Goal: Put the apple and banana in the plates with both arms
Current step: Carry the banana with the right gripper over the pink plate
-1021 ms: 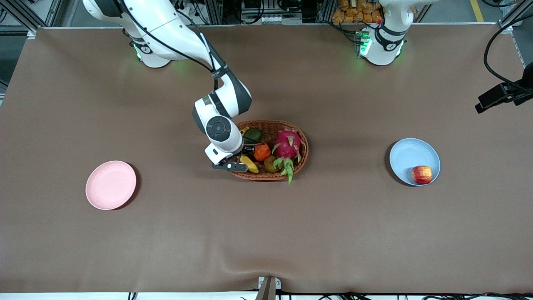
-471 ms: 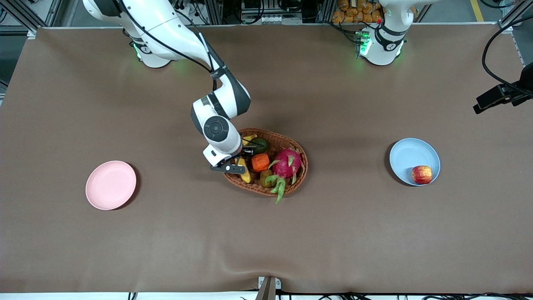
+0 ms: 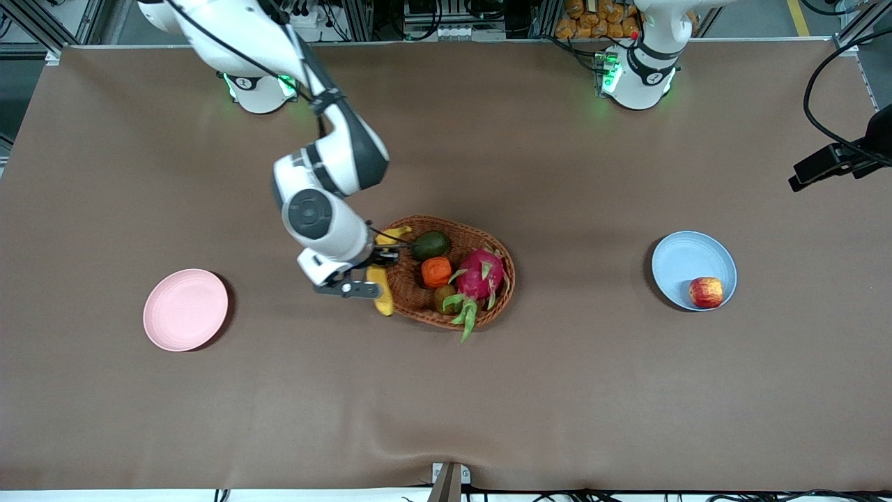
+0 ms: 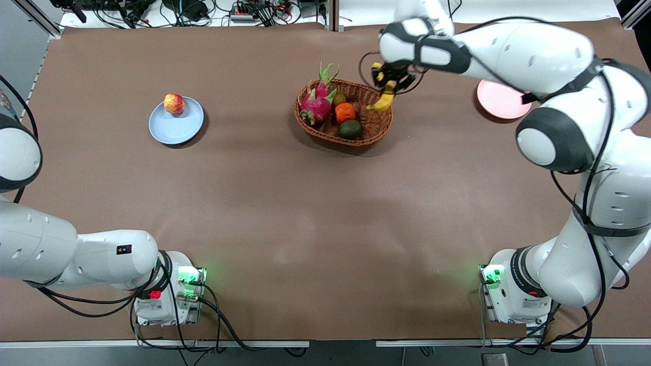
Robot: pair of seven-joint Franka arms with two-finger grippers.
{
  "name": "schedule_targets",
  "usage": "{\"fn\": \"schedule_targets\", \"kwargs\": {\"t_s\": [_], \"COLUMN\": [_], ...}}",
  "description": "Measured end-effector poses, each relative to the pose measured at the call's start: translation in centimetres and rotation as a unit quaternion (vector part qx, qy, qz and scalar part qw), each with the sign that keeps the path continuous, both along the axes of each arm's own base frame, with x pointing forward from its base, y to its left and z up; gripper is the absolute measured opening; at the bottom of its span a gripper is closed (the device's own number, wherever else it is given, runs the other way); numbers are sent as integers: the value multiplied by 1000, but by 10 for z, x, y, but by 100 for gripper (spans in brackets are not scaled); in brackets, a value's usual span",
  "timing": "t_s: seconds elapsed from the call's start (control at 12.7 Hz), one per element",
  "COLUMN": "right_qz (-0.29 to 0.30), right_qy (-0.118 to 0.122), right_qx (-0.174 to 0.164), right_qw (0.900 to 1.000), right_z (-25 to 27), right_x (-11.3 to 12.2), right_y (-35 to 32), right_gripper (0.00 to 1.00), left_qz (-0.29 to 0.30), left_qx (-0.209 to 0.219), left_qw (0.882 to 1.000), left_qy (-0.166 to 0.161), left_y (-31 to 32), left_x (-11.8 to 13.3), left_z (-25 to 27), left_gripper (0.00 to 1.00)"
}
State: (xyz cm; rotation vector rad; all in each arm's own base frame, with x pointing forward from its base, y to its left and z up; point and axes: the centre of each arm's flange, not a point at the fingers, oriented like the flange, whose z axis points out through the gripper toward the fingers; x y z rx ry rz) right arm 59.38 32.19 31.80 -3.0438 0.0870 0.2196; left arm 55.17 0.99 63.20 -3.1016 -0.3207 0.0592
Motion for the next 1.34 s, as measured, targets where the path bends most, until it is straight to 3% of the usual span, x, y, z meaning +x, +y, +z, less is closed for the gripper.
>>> {"fn": "schedule_targets", "kwargs": {"t_s": [0.31,0.63,1.34], "right_qz": [19,44,98], "right_qy": [39,53,64], "right_qx": [0,-13,43], "right_qw": [999,998,992], "right_z": [7,13,-4], "right_x": [30,43,36], "right_y": [-103,-185,-399], "right_gripper": [41,41,41], "left_qz": [0,0,0], "left_qx": [-6,-8,-8], "left_qw": [1000,1000,1000], "left_qy": [0,1,11], "left_y": [-2,-2,-2], "left_x": [0,0,0], "left_z": [0,-1,-11], "left_gripper": [100,100,100]}}
